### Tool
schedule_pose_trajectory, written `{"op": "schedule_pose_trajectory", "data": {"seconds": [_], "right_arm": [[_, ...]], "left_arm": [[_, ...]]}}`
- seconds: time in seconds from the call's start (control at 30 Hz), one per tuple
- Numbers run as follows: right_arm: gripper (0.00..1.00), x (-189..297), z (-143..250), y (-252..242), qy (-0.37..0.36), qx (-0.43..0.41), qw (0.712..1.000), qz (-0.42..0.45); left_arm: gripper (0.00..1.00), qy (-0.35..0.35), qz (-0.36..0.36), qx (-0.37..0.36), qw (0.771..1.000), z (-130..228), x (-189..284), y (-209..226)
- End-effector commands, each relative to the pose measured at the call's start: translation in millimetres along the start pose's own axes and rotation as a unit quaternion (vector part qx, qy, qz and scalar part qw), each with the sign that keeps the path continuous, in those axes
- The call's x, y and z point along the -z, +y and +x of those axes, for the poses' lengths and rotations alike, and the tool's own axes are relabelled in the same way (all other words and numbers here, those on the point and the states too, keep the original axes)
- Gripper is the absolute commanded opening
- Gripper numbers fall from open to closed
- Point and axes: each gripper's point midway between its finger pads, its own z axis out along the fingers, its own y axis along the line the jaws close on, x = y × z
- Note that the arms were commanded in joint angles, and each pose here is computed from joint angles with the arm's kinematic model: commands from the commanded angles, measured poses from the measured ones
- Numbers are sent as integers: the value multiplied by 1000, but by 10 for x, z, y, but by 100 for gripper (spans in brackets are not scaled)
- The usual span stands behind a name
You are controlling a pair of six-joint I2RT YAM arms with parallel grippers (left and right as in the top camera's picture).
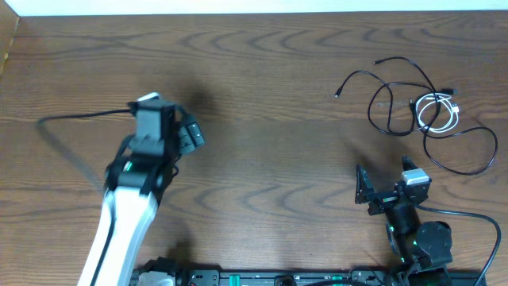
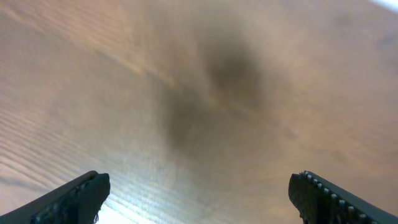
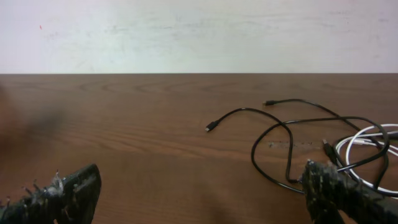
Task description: Untangle cables
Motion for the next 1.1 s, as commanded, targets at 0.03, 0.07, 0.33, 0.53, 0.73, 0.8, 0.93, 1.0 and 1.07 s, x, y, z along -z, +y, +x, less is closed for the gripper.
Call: {"op": "schedule_pose_trajectory", "data": {"seconds": [0.03, 0.07, 0.33, 0.53, 0.73, 0.8, 0.93, 1.0, 1.07], "right_arm": [[99, 1, 6, -39, 1, -5, 1000, 10], [99, 1, 6, -39, 1, -5, 1000, 10], [99, 1, 6, -39, 1, -5, 1000, 10], [99, 1, 6, -40, 1, -5, 1000, 10], [99, 1, 6, -39, 1, -5, 1000, 10], [99, 1, 6, -39, 1, -5, 1000, 10], [99, 1, 6, -39, 1, -5, 1000, 10], [99, 1, 8, -40, 1, -5, 1000, 10], [99, 1, 6, -39, 1, -5, 1000, 10]], "left_arm": [[98, -62, 11, 10, 998, -91, 351, 106], [98, -73, 17, 13, 997, -98, 428, 121], [98, -123, 21, 45, 991, 140, 750, 475], [98, -137, 22, 64, 988, 413, 707, 636], [98, -181, 34, 100, 978, 570, 704, 781], [98, -201, 44, 103, 973, 560, 713, 778], [98, -245, 67, 111, 961, 504, 762, 761], [98, -263, 75, 115, 955, 480, 791, 762], [98, -283, 85, 118, 948, 444, 837, 757]]}}
